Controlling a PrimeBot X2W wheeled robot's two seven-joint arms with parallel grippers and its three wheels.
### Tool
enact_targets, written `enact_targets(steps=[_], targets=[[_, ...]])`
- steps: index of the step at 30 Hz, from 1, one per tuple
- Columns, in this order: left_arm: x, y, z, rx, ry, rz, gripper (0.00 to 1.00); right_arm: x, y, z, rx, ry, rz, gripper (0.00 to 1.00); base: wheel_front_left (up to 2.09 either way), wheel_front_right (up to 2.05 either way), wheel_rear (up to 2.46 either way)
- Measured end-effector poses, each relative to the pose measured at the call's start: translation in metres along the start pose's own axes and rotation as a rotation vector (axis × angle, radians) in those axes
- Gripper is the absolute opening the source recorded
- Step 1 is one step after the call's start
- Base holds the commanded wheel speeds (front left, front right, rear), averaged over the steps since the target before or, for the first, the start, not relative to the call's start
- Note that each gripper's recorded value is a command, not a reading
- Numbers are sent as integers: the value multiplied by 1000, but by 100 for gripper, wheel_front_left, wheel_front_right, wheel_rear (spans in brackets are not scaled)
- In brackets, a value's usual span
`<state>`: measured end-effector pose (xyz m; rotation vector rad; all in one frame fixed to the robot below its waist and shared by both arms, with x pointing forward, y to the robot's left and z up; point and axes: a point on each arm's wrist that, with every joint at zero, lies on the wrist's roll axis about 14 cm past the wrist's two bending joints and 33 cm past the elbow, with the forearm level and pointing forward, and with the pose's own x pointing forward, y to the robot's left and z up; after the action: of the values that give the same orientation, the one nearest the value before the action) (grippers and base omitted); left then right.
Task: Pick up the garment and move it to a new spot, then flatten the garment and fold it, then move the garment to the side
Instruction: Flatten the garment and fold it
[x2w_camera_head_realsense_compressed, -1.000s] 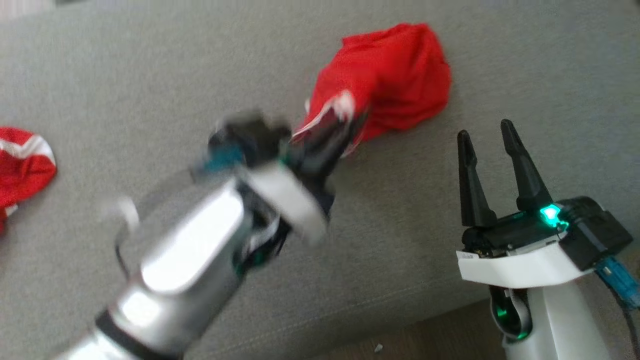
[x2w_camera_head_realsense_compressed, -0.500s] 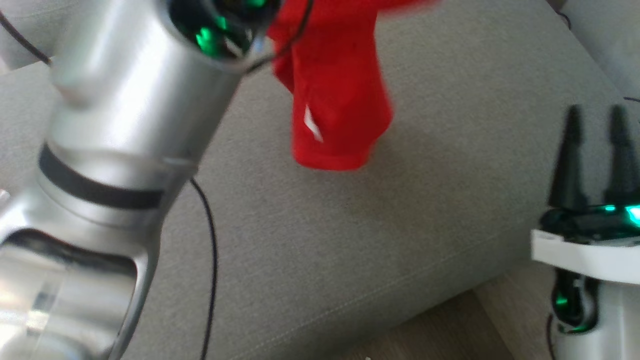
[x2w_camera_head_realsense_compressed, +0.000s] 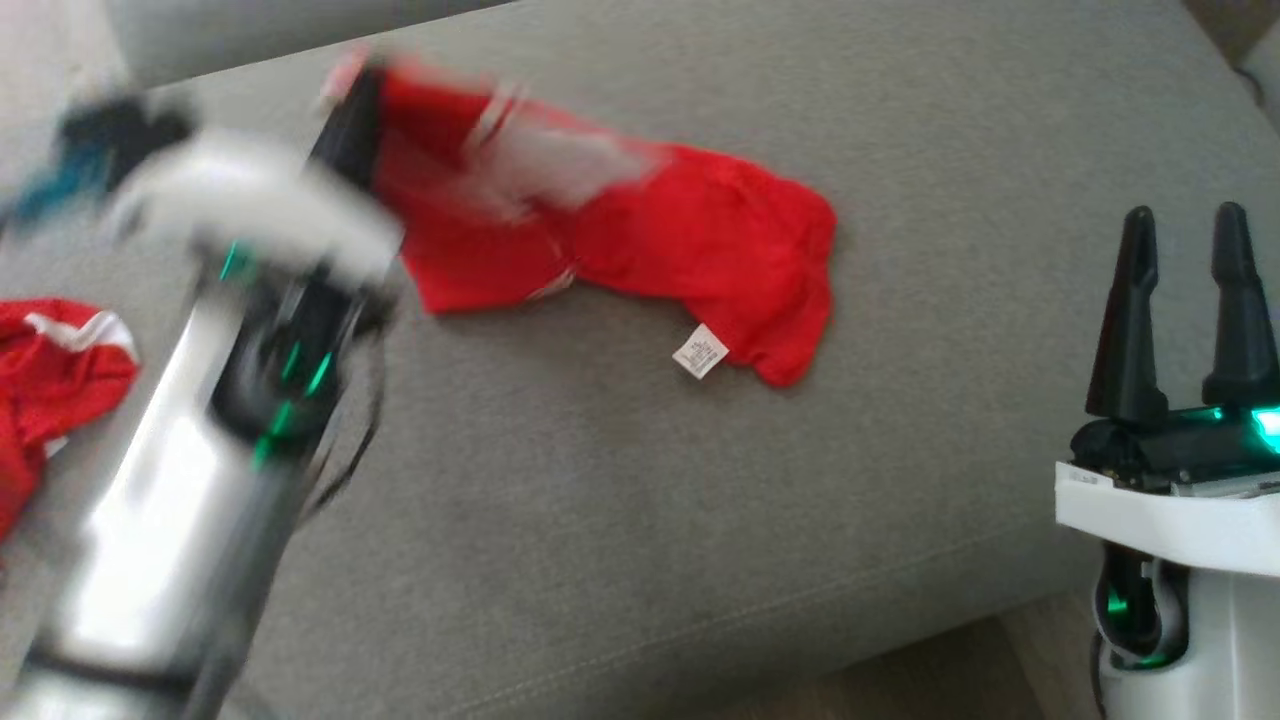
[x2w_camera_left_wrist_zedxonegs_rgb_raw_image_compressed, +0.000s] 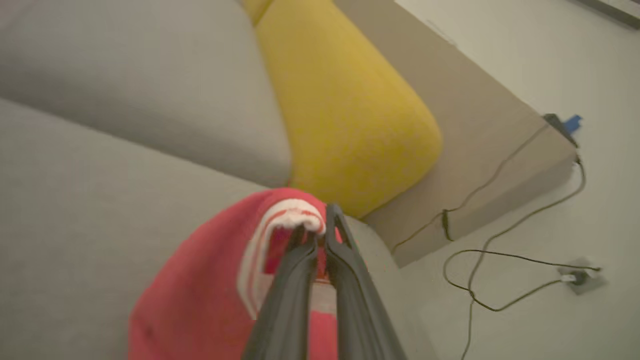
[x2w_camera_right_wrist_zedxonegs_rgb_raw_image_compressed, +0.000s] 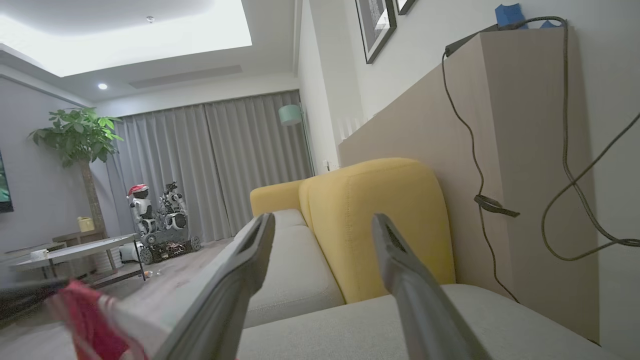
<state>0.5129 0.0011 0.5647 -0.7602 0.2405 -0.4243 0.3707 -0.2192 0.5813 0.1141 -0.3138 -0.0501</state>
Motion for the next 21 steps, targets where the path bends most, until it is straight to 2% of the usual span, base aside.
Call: enact_targets(steps=[3,6,11,16,17,18,21], targets=[[-34,62,4,-29,-47,145,0,2,9,-8,-14,21,28,100,0,0,0],[-65,106,15,-46,-99,257,0,3,16,-18,-9,45,51,100,0,0,0],[-97,139,23,19,-142,344,0,9,35,-28,-3,65,108,100,0,0,0],[-104,144,30,63,-184,319,0,11,48,-38,-10,88,147,100,0,0,0],[-105,146,28,90,-182,309,47,12,52,-44,-6,100,158,100,0,0,0],[-105,146,28,90,-182,309,100,12,52,-44,-6,100,158,100,0,0,0],[-108,151,25,198,-178,311,100,12,57,-52,0,122,172,100,0,0,0]])
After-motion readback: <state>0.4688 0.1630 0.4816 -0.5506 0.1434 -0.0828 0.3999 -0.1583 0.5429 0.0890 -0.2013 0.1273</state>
